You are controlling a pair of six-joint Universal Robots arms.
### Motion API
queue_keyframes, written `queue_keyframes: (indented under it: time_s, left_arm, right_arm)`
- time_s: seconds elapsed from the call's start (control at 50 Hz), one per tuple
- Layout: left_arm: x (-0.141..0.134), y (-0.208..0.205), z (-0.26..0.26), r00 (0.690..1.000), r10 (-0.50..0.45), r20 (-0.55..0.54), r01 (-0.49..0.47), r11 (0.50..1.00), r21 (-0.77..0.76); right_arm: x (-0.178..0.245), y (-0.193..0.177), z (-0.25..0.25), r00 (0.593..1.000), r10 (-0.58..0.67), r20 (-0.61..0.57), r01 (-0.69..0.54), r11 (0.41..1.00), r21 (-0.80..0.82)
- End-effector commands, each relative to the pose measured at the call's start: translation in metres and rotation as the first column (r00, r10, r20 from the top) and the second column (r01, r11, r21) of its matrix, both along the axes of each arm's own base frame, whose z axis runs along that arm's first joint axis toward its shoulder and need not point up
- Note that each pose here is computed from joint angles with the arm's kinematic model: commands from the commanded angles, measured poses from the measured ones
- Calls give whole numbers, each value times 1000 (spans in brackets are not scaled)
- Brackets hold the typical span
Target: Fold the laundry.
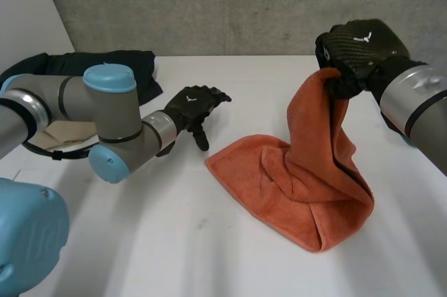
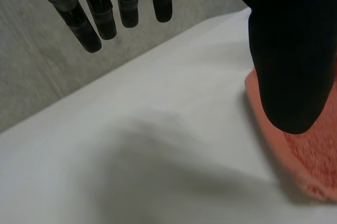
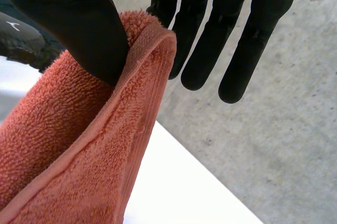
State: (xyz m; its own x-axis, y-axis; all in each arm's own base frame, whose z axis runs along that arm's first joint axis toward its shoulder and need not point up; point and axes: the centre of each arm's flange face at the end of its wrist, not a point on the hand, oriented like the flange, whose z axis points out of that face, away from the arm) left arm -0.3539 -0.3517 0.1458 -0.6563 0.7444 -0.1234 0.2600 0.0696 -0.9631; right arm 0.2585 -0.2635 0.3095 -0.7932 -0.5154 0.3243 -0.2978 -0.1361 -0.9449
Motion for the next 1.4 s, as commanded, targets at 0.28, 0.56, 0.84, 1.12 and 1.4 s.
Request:
queue_keyframes:
  time_s: [0.28,0.56,0.84,1.12,1.4]
  left_arm:
    - [-23,53,22,995,-19,-95,30,993,116]
    - [-55,141,30,955,-31,-295,173,867,467]
    - [-10,110,101,861,161,-483,126,852,508]
    - [40,110,86,979,198,44,-201,976,88]
    - [7,103,34,939,208,274,-228,973,44]
  right_arm:
    - [18,84,151,933,262,248,-158,916,-370]
    - [30,89,153,907,317,278,-204,907,-369]
    - [10,31,110,946,135,294,-60,966,-251]
    - [-22,-71,-62,973,-147,175,108,970,217]
    - [-16,-84,-121,971,-227,-69,237,940,244]
